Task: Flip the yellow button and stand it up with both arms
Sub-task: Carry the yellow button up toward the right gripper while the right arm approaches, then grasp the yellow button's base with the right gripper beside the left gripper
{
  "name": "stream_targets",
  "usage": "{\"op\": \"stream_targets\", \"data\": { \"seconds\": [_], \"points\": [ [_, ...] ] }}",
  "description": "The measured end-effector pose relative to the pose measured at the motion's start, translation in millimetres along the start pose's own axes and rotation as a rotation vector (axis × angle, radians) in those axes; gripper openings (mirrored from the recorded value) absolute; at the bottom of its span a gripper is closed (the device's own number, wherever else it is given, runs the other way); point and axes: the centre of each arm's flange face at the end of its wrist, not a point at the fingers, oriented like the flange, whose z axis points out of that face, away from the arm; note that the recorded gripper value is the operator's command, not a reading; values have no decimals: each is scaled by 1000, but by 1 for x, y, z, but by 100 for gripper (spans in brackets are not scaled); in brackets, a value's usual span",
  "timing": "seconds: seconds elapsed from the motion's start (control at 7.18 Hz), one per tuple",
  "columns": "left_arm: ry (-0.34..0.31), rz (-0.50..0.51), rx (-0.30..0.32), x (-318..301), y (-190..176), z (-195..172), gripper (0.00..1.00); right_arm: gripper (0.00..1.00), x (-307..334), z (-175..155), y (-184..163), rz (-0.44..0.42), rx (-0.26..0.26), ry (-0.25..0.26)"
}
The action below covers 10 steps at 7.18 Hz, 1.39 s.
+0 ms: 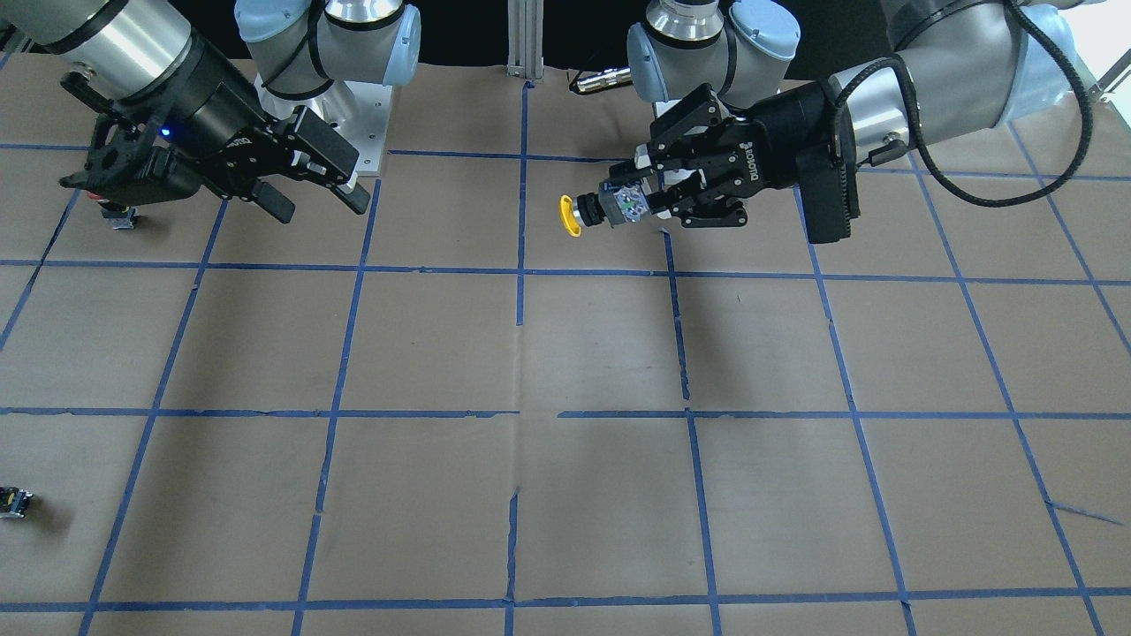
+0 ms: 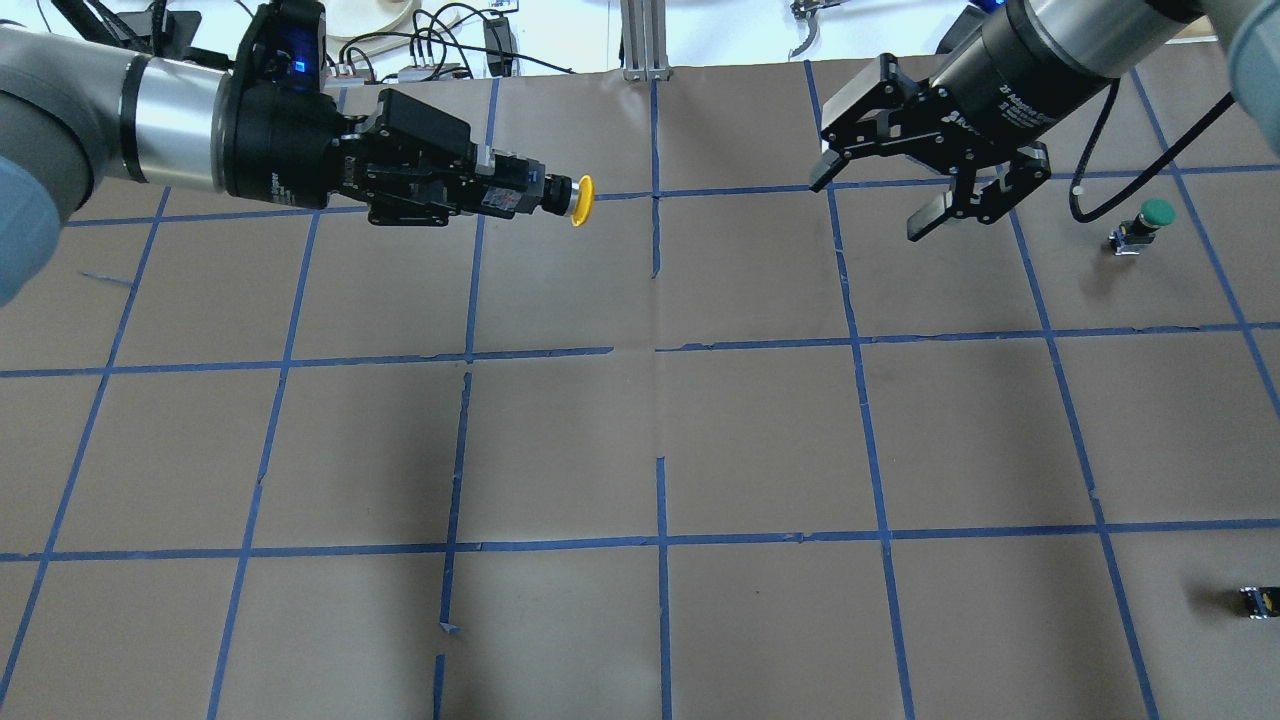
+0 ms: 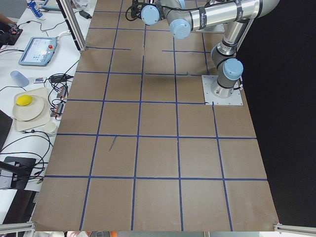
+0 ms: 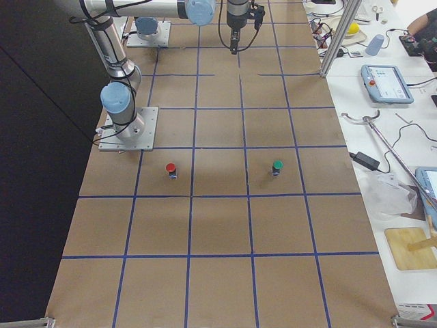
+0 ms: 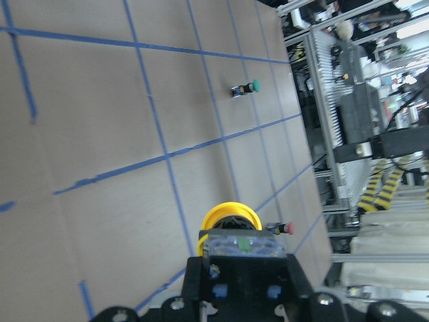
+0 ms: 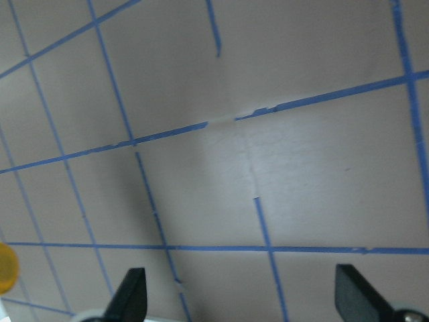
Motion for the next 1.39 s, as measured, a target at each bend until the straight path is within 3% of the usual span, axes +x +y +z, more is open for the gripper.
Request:
{"op": "stream_targets", "data": {
  "seconds": [0.28,0.42,0.7,0.98,1.11,1.39],
  "points": [
    [111,-118,-22,14,19,32,13,100,-19,8,-4,160,-86,-249],
    [154,-148,-23,15,24,41,13,100,-26,8,-4,285,-124,-321],
    [228,-183,-4,14,22,44,13,99,-32,9,-3,442,-190,-396],
    [263,-205,11,13,19,43,13,99,-31,15,3,548,-286,-433],
    [273,-211,16,13,18,42,13,97,-33,17,6,593,-331,-462],
    [287,-222,22,14,17,41,13,96,-36,19,8,623,-365,-492]
  ]
}}
